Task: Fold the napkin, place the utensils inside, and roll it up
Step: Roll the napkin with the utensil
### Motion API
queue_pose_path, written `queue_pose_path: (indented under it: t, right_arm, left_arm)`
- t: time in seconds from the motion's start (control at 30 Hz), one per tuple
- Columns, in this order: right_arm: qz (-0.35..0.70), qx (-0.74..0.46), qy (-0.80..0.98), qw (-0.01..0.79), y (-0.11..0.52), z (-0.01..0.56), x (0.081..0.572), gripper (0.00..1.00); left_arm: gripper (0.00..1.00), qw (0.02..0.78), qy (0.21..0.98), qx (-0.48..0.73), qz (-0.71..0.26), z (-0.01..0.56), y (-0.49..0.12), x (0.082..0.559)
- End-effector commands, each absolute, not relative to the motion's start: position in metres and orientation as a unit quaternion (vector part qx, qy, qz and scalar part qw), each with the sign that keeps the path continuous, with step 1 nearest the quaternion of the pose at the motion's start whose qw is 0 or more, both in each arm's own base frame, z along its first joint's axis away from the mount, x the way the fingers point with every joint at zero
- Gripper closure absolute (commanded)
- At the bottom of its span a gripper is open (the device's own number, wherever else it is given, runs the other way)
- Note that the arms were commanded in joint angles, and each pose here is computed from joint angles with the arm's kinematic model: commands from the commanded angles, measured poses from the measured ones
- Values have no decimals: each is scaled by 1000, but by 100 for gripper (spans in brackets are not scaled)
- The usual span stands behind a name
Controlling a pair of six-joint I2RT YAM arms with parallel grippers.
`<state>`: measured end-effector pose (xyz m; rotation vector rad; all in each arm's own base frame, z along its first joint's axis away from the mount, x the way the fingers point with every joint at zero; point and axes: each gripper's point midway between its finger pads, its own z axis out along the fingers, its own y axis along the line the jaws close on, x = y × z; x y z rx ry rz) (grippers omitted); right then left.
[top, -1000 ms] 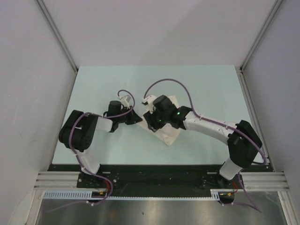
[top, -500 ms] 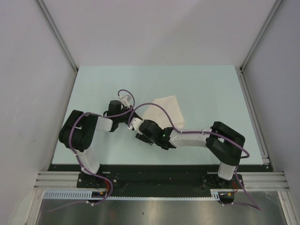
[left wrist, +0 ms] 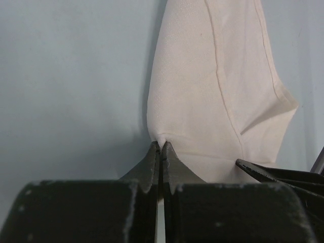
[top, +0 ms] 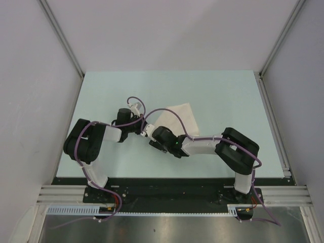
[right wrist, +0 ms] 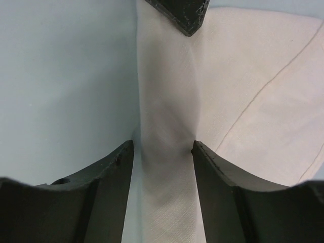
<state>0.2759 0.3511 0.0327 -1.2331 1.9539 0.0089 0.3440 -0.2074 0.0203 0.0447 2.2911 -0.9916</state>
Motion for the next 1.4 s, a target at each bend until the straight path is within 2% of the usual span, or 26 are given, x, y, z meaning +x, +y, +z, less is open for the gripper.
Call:
queue_pose_path:
  t: [0.0, 0.1, 0.2, 0.23, 0.3, 0.33, 0.43, 0.53, 0.77, 0.97, 1.17, 1.37]
  right_arm:
    - [18, -475, 801, 365, 341, 14, 281, 46]
    - [47, -472, 818, 327, 336, 3, 275, 50]
    - [96, -472, 832, 276, 335, -8, 260, 58]
    - [120, -470, 839, 246, 332, -15, 252, 60]
    - [150, -460, 848, 217, 331, -18, 245, 68]
    - [177, -457, 852, 184, 329, -24, 235, 70]
    - [229, -445, 855, 136, 331, -27, 215, 77]
    - [276, -425, 856, 101, 333, -27, 203, 81]
    - [390, -387, 834, 59, 343, -5, 190, 84]
    - [469, -361, 805, 29, 349, 11, 187, 85]
    - [515, -325, 793, 18, 344, 11, 196, 85]
    - [542, -301, 784, 18, 341, 9, 205, 85]
  left_arm:
    - [100, 308, 864, 29, -398, 29, -216, 340]
    - [99, 315, 859, 32, -402, 34, -217, 340]
    - [88, 331, 854, 31, -400, 41, -214, 343]
    - [76, 336, 854, 29, -397, 43, -212, 343]
    - [67, 347, 852, 21, -390, 48, -206, 345]
    - [55, 353, 854, 14, -383, 47, -201, 347]
    - [38, 369, 855, -15, -364, 49, -185, 350]
    - [31, 379, 862, -46, -333, 45, -167, 351]
    - [28, 417, 848, -47, -324, 64, -157, 348]
    - [27, 415, 840, -27, -349, 73, -164, 337]
    - [26, 397, 836, 3, -379, 72, -178, 318]
    - [27, 348, 856, 11, -382, 46, -188, 304]
